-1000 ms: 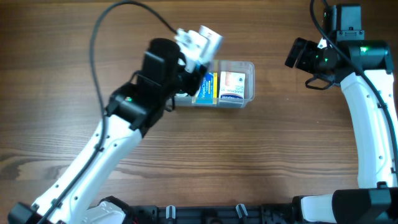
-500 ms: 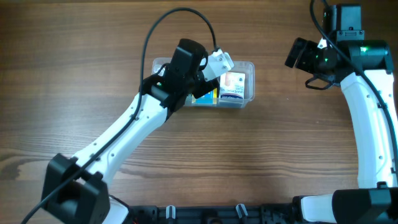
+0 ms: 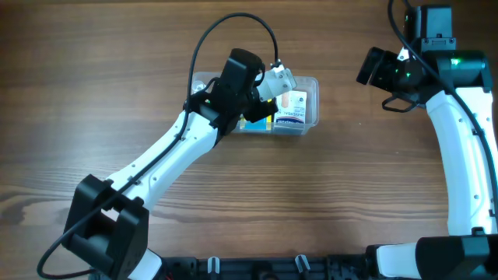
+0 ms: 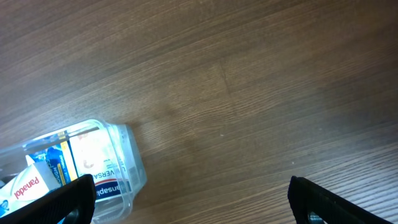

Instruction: Pack container

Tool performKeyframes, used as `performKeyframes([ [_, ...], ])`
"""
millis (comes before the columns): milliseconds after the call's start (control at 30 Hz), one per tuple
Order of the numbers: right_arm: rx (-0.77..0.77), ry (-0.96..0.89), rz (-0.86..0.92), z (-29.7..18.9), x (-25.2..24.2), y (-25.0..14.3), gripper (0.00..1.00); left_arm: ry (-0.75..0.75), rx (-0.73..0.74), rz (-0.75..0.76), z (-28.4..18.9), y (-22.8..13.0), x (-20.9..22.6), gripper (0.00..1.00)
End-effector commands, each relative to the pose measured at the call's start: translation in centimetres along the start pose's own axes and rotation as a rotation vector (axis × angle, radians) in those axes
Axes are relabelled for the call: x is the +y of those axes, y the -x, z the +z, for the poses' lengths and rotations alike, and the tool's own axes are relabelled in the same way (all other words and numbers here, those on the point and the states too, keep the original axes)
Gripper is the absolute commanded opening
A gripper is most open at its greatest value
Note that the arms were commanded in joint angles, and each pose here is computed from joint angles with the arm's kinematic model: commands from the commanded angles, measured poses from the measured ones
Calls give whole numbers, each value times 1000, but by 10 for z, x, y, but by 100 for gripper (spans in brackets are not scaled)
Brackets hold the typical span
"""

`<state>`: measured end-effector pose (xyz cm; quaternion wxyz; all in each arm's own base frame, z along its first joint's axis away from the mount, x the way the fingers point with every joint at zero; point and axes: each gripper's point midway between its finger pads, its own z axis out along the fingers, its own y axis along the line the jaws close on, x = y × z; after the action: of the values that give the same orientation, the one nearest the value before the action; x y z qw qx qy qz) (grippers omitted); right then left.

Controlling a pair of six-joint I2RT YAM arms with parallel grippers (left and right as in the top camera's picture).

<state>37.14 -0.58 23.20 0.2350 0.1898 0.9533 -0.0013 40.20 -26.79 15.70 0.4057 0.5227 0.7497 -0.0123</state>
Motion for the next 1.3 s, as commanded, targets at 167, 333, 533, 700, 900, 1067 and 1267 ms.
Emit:
performKeyframes([
  [167,-13,-13,-7,0,-2,4,100,392,-178,-666,-87,18,103,91],
  [333,-13,-13,-8,0,-2,4,100,598,-186,-1175,-145,-58,163,99],
  [533,-13,-13,-7,0,-2,4,100,735,-79,-1333,-170,-133,189,100],
  [700,-13,-13,-7,0,-2,4,100,777,-64,-1359,-180,-151,197,100],
  [900,-13,-13,-7,0,-2,4,100,777,-65,-1359,-180,-151,197,100],
  [1067,-13,-13,-7,0,-2,4,100,777,-64,-1359,-180,-151,197,100],
  [1267,-13,-13,-7,0,-2,4,100,777,-65,-1359,-180,-151,197,100],
])
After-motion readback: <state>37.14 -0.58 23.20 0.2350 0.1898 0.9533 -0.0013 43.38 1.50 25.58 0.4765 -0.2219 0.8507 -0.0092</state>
